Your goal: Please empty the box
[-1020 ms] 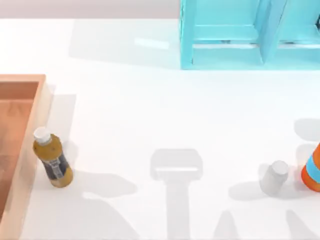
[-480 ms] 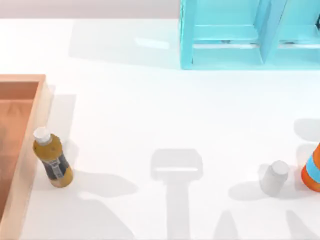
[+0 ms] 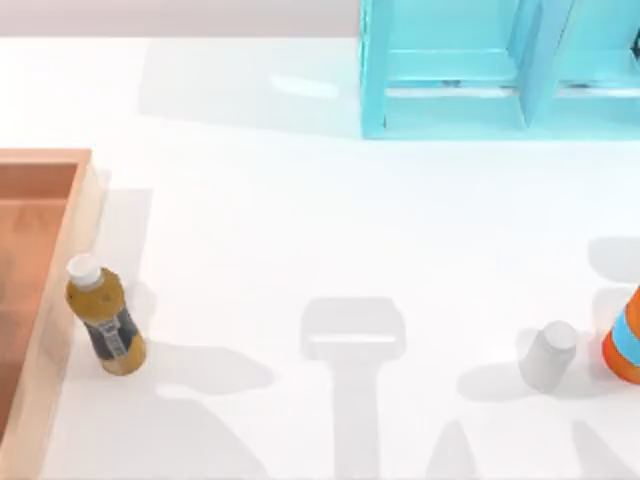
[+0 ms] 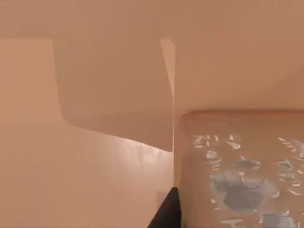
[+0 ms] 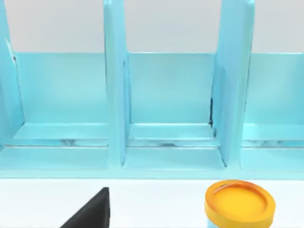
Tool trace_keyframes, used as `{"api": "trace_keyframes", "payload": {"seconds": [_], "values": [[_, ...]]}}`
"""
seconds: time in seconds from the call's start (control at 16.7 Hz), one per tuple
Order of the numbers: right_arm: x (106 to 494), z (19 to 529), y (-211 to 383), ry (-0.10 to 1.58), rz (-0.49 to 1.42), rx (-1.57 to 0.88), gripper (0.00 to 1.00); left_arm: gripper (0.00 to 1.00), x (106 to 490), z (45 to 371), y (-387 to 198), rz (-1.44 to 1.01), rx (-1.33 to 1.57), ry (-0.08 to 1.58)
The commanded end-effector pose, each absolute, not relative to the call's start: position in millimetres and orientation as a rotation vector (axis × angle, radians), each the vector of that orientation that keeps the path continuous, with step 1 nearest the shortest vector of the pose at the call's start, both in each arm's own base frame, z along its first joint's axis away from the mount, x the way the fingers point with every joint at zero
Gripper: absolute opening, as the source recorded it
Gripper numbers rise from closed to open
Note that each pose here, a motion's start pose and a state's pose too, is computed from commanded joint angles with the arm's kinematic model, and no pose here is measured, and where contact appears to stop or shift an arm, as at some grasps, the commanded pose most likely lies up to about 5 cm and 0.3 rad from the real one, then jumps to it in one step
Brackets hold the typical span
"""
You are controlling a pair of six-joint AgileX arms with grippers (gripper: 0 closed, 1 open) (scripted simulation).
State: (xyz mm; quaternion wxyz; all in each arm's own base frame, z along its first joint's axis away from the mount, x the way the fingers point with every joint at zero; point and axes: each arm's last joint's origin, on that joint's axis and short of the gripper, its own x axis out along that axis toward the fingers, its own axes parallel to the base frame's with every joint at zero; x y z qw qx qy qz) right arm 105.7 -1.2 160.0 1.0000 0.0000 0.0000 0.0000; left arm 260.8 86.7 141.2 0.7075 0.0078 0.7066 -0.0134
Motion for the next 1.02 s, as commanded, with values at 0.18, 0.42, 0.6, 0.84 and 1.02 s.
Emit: {"api": "trace_keyframes", "payload": {"seconds": [0.18,0.42,0.6,0.84,1.02], "values": [[105.7,160.0,-1.2,0.000,0.000,0.000,1.00,0.00,260.8,141.2,86.7,-0.030,0.017,1.569],[105.7,160.0,-1.2,0.000,0.000,0.000,1.00,0.00,260.8,141.2,86.7,-0.030,0.017,1.569],[105.7,160.0,-1.2,0.000,0.000,0.000,1.00,0.00,260.8,141.2,86.7,-0.030,0.017,1.569],[105.7,160.0,-1.2,0.000,0.000,0.000,1.00,0.00,264.6,151.4,87.9,-0.031,0.020,1.564],[105.7,160.0,-1.2,0.000,0.000,0.000,1.00,0.00,270.5,183.1,90.1,-0.031,0.019,1.566]]}}
